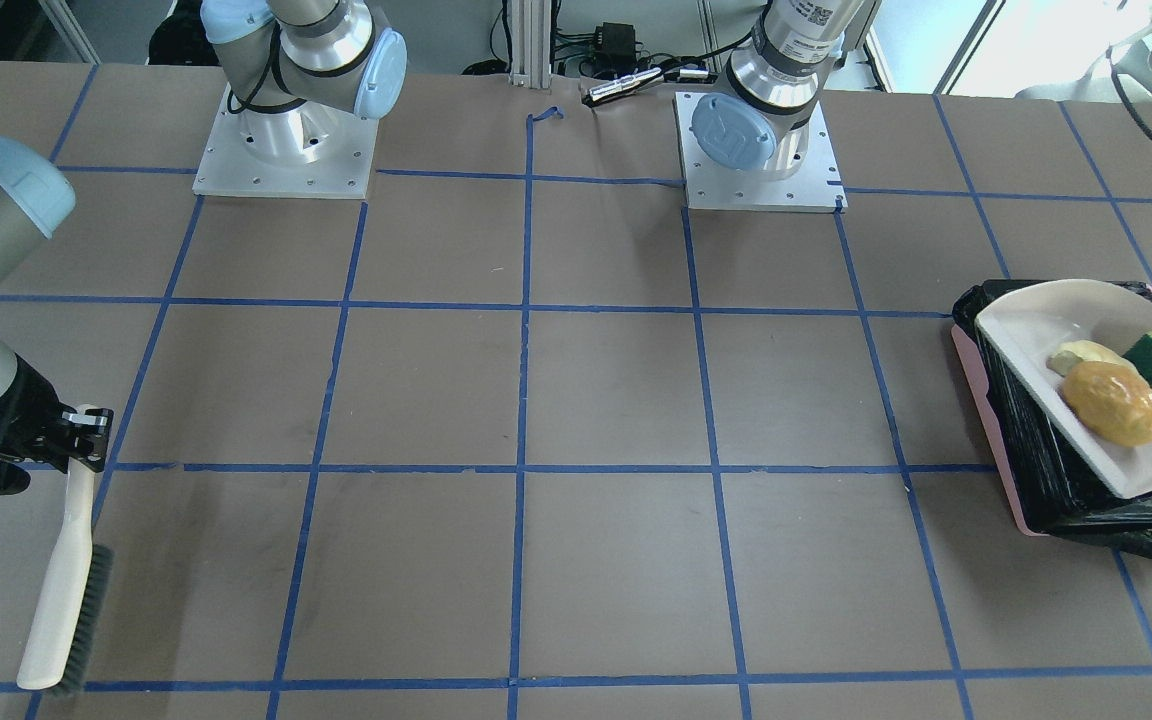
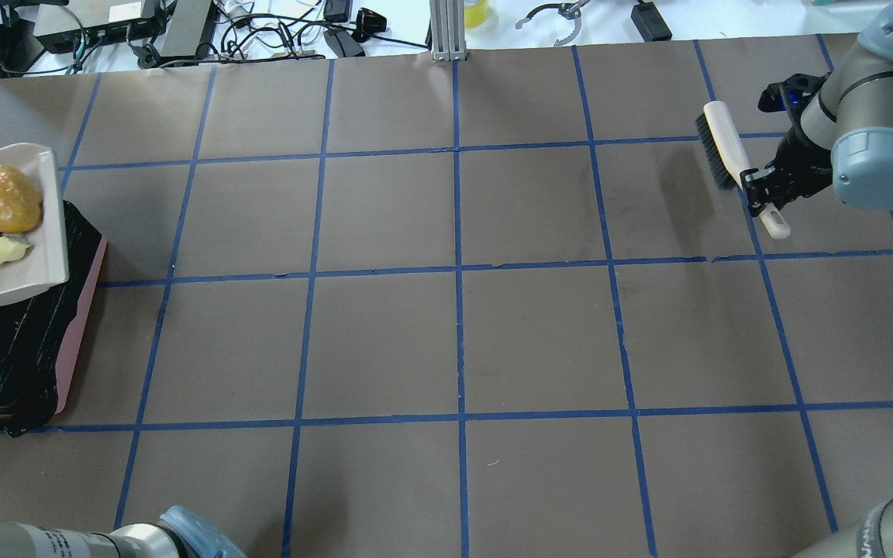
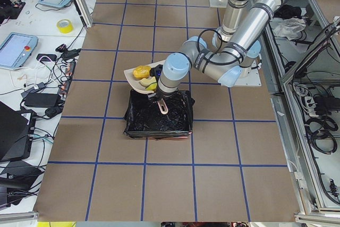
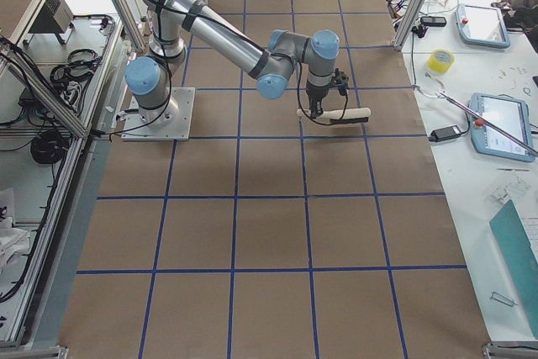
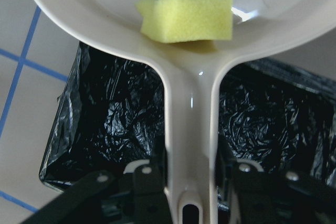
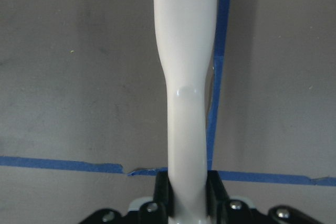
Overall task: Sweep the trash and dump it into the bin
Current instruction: 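Tip the dustpan over the trash bag with left gripper while right returns brush, then raise the emptied dustpan with the left gripper while the right gripper releases the brush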
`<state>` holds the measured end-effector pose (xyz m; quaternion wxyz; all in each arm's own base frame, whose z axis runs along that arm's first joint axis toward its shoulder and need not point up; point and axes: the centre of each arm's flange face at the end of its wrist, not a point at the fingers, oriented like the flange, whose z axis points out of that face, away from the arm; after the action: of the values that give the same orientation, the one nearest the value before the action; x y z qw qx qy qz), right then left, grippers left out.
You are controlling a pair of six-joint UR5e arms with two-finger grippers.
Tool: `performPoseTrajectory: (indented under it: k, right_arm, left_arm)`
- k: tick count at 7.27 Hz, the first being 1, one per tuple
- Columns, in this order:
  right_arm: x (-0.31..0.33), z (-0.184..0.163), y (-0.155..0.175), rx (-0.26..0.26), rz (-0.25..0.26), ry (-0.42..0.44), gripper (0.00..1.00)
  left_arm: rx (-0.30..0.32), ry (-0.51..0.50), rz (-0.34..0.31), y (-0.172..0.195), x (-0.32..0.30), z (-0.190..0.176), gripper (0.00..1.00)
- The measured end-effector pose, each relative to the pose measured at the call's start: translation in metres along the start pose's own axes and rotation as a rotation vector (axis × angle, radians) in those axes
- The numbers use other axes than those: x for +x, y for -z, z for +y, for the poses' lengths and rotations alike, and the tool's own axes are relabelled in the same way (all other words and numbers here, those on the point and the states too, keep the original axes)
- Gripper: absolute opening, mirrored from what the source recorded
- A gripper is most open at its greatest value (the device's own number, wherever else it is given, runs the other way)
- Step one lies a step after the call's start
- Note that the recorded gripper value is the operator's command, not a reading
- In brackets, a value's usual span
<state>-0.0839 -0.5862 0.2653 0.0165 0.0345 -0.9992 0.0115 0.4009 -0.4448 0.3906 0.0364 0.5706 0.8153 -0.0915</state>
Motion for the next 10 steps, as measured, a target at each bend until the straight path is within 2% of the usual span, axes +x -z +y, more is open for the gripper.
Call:
performPoseTrajectory:
  k: [2,3,5,6,7,8,9,10]
  right_arm:
    - [0.005,0.0,-0.004,-0.004,0.004,-0.071,0.0]
    - [0.003,0.004,-0.01,-0.017,0.001,-0.081,0.0]
    - [-0.001,0.015,-0.019,-0.044,0.002,-0.064,0.0]
    - [-0.001,0.017,-0.021,-0.049,0.003,-0.052,0.0]
    - [-0.002,0.018,-0.022,-0.051,0.003,-0.047,0.07]
    - [-0.002,0.018,-0.022,-0.052,0.003,-0.047,0.29]
    - [-0.002,0.019,-0.022,-0.052,0.003,-0.049,0.49]
    - [-0.002,0.018,-0.023,-0.052,0.001,-0.051,0.58]
  left_arm:
    - [-0.18,-0.06,-0.003,0.011,-0.009,0.05,0.0]
    - [-0.28,-0.092,0.013,0.013,-0.009,0.062,0.0]
    - [-0.48,-0.16,0.047,0.019,-0.019,0.051,0.0]
    - [-0.62,-0.212,0.075,0.023,-0.033,0.023,0.0]
    - [-0.754,-0.264,0.11,0.024,-0.044,-0.012,0.0]
    - [-0.859,-0.314,0.145,0.026,-0.051,-0.044,0.0]
    - [-0.941,-0.354,0.18,0.028,-0.056,-0.069,0.0]
    - [-0.998,-0.378,0.198,0.03,-0.059,-0.088,0.0]
